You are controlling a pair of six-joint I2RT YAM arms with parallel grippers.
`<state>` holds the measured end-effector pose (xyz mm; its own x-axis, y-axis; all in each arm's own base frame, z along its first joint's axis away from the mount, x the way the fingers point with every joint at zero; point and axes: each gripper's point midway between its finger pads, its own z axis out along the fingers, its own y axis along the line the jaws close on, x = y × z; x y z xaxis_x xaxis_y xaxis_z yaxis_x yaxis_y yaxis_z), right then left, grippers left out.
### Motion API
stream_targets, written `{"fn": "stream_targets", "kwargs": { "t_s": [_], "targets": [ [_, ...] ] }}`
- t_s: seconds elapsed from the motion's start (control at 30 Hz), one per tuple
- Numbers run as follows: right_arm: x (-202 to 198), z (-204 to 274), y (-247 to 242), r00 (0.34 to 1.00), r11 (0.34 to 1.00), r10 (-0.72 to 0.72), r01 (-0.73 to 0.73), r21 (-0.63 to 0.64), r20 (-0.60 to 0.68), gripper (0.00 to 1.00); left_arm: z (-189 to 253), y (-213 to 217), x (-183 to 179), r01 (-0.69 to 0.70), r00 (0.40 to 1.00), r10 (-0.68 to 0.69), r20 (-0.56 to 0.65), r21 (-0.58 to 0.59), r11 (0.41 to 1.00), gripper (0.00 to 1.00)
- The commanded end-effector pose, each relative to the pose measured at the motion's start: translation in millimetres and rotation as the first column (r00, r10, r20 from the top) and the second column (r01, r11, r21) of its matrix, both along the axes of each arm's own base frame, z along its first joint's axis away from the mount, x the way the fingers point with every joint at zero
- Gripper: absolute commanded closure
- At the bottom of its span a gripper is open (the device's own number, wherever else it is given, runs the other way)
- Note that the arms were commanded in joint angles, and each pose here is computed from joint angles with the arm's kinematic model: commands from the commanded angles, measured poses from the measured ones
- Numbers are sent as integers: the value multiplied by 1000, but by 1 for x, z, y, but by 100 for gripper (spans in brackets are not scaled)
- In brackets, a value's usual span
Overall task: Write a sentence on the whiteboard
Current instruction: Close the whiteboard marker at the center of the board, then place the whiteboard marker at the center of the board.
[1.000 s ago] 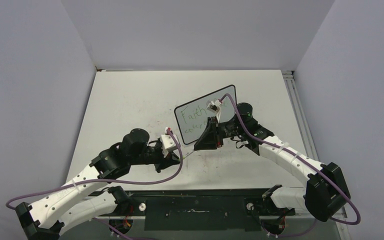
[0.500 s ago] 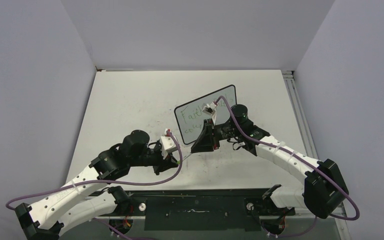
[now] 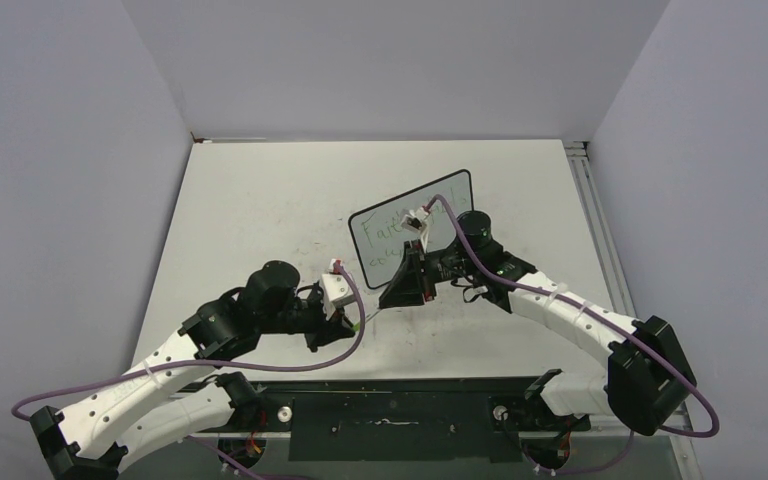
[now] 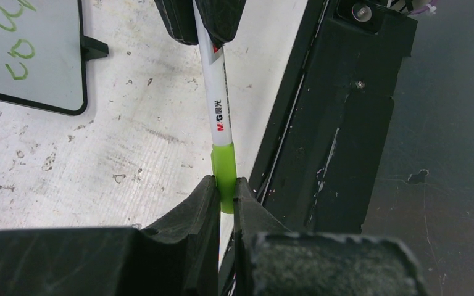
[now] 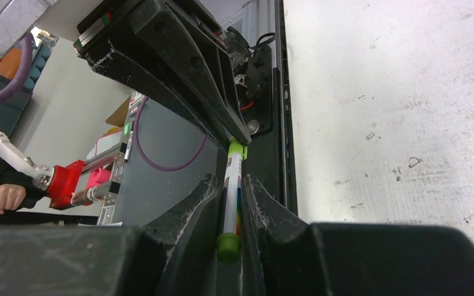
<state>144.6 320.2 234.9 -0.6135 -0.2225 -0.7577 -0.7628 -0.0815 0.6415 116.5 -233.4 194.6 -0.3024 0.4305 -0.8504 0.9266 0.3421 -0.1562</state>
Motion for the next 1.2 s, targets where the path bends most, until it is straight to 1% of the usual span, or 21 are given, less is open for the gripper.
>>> {"fn": "stream_targets", "kwargs": {
  "t_s": [0.0, 0.37, 0.53, 0.57, 0.67, 0.73, 0.8, 0.87, 0.93, 1.0, 1.07, 1.13, 1.17],
  "targets": [
    [-47, -4, 6, 979, 980, 197, -197, 6, -53, 95, 83, -30, 34, 15, 968, 54, 245, -272, 962, 100],
    [-53, -6, 8, 974, 976, 217, -218, -6, -58, 95, 82, -31, 36, 15, 969, 53, 242, -270, 963, 100],
    [-44, -4, 11, 985, 986, 168, -168, -16, -29, 95, 80, -28, 39, -10, 969, 74, 236, -261, 965, 100],
    [-39, -4, 11, 989, 989, 143, -144, -25, -23, 95, 80, -27, 42, -28, 968, 91, 236, -258, 966, 97],
    [-14, -9, 9, 1000, 997, 15, -15, -71, 3, 95, 81, -20, 49, -79, 962, 141, 233, -256, 964, 73],
    [10, -19, 0, 996, 990, -94, 94, -108, 11, 95, 82, -16, 52, -106, 959, 168, 228, -263, 959, 55],
    [38, -31, -15, 976, 966, -218, 216, -144, 0, 95, 84, -12, 56, -126, 956, 189, 222, -271, 954, 42],
    [63, -44, -31, 943, 927, -332, 325, -185, -5, 95, 85, -8, 62, -155, 952, 218, 214, -277, 948, 35],
    [80, -54, -42, 908, 885, -418, 414, -214, 29, 95, 84, -3, 70, -191, 946, 251, 203, -276, 942, 33],
    [93, -64, -51, 866, 834, -493, 497, -241, 79, 94, 82, 5, 85, -272, 932, 322, 163, -273, 923, 32],
    [98, -74, -58, 837, 796, -538, 543, -266, 100, 94, 79, 19, 105, -375, 899, 418, 129, -263, 889, 29],
    [101, -88, -64, 820, 768, -561, 567, -299, 114, 94, 75, 36, 126, -484, 851, 517, 91, -249, 839, 26],
    [102, -97, -67, 812, 753, -571, 576, -319, 117, 94, 73, 46, 136, -539, 819, 570, 69, -247, 805, 23]
  ]
}}
